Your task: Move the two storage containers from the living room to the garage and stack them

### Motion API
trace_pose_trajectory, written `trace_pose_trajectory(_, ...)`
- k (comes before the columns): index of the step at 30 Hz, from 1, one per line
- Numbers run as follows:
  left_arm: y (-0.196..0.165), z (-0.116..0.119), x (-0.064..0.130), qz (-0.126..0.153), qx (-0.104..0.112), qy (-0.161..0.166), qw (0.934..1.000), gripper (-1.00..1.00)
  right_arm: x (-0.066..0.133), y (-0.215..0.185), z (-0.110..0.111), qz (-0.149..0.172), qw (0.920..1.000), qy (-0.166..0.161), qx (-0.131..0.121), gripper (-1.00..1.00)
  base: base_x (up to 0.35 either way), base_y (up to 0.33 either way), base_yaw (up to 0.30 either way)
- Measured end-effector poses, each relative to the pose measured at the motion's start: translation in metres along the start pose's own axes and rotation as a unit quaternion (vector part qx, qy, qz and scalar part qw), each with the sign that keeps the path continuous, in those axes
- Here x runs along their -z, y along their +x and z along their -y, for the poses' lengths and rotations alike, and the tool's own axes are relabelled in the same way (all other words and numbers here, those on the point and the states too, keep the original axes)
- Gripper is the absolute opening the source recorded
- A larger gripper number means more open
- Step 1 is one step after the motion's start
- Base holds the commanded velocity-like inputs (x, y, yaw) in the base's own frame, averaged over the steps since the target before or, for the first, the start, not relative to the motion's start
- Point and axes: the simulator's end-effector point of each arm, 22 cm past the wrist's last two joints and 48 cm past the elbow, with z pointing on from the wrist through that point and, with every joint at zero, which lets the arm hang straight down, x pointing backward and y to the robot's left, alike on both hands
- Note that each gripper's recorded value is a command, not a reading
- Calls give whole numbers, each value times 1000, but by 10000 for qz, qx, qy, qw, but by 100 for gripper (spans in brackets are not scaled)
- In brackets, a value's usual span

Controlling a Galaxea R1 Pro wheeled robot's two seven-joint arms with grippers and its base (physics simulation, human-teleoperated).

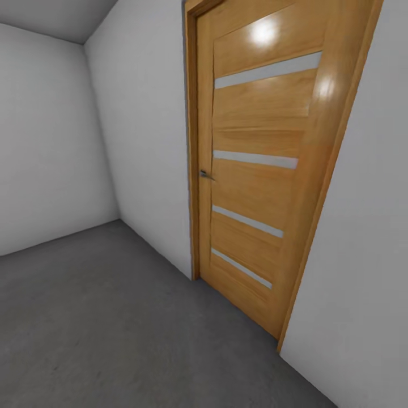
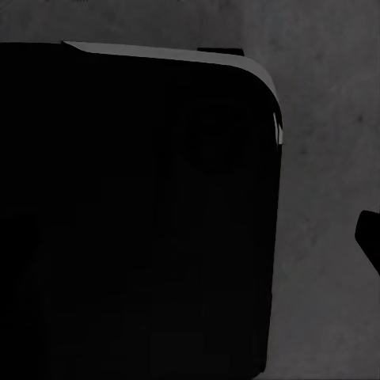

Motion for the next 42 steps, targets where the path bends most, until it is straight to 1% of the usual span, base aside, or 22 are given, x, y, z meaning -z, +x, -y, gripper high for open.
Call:
trace_pose_trajectory(20,2,0,0,-23,-17,3,10000,100,0,0,0,11,10000,-1,2,100,228,223,-24)
trace_pose_trajectory(34,2,0,0,-23,-23,4,10000,100,0,0,0,6,10000,1,-6,100,248,229,-220)
trace_pose_trajectory(42,1,0,0,-15,-23,7,10000,100,0,0,0,6,10000,1,-7,100,104,52,-245)
